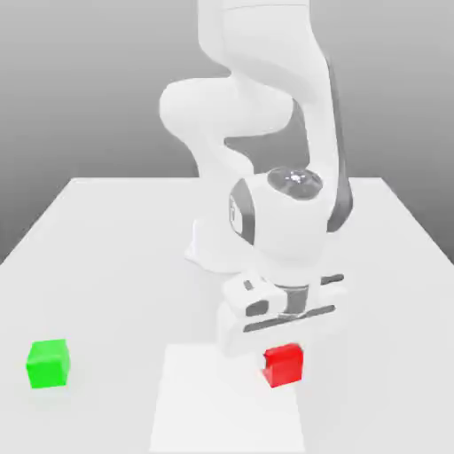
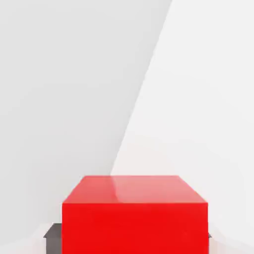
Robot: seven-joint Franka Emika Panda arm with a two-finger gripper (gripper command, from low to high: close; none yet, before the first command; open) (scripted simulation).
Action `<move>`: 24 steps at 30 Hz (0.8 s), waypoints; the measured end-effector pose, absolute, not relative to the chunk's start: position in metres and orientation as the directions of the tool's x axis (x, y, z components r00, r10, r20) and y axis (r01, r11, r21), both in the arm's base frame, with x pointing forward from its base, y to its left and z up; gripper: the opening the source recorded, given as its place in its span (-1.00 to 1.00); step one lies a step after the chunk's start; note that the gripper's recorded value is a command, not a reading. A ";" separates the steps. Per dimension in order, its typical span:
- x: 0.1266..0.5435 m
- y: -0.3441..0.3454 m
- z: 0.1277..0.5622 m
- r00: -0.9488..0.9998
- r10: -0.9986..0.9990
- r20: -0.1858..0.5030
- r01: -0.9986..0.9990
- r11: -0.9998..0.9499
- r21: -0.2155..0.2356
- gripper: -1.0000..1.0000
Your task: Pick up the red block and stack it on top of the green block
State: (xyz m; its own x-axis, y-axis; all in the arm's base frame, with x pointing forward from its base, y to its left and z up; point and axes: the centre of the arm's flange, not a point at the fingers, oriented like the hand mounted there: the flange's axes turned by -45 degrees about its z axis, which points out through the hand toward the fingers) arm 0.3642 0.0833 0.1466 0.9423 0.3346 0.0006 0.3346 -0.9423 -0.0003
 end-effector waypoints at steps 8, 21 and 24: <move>0.370 0.077 0.209 0.959 0.283 0.000 0.283 -0.959 -0.001 -1.00; 0.368 -0.198 0.235 0.722 -0.691 0.000 -0.691 -0.722 -0.004 -1.00; 0.357 -0.264 0.215 0.512 -0.859 -0.001 -0.859 -0.512 -0.003 -1.00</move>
